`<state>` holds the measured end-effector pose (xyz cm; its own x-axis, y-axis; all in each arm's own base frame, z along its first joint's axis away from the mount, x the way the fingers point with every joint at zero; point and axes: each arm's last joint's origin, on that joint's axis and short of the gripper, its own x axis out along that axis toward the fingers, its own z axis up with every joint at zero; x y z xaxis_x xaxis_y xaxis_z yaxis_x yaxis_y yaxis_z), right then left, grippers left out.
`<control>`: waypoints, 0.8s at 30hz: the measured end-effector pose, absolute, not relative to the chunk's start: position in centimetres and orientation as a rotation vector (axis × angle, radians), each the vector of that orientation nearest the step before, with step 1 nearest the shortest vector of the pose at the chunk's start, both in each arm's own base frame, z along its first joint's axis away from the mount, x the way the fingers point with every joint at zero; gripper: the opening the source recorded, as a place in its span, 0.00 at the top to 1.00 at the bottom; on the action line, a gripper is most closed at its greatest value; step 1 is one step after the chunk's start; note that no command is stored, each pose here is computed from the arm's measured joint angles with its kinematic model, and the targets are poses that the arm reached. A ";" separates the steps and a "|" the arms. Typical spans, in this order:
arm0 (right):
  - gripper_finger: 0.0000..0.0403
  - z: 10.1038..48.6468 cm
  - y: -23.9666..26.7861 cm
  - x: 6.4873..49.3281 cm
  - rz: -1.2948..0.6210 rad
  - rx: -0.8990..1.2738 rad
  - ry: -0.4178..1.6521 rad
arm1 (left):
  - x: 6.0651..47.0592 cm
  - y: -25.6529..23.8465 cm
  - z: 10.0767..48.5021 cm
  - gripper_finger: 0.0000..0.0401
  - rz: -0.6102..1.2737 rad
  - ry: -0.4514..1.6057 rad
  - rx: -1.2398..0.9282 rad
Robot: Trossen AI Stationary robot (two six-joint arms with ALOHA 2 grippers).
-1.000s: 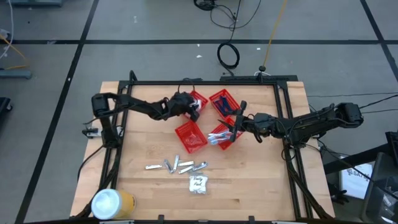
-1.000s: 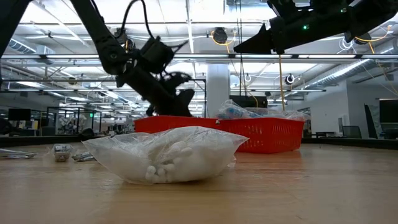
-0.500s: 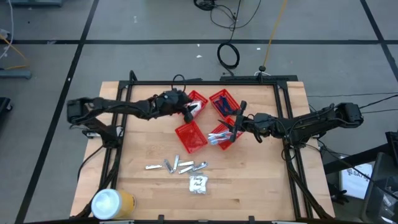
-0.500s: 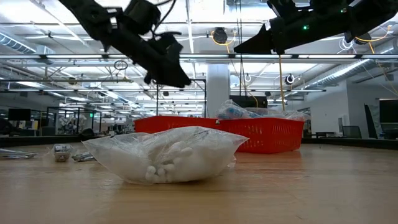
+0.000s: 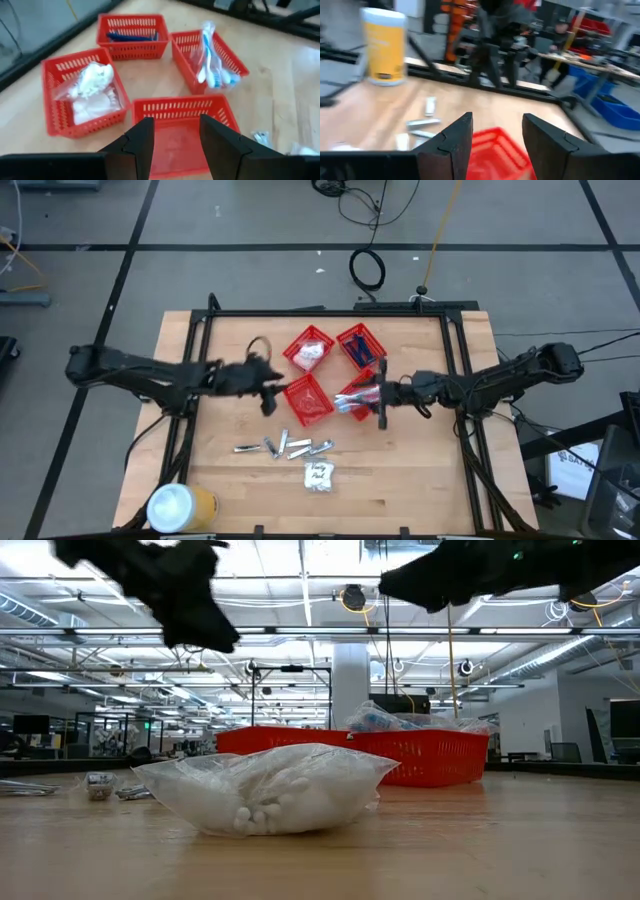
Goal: Pick & Place Travel size toiletries
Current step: Put the transparent cotton pack into the top left red bin
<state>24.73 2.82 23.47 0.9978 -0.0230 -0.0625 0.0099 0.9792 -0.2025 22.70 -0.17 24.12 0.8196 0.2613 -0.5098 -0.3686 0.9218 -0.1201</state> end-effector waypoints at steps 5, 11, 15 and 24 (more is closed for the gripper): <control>0.58 21.9 7.4 25.2 0.160 -0.201 0.119 | 19.3 -3.0 21.8 0.62 0.361 0.349 -0.213; 0.46 20.1 14.1 29.1 0.327 -0.201 0.244 | 17.3 -3.9 19.5 0.62 0.321 0.224 -0.265; 0.41 16.9 16.9 32.0 0.369 -0.271 0.476 | 17.2 -3.9 19.3 0.62 0.308 0.183 -0.283; 0.46 14.8 17.8 34.8 0.453 -0.179 0.558 | 17.2 -4.1 19.4 0.62 0.296 0.165 -0.365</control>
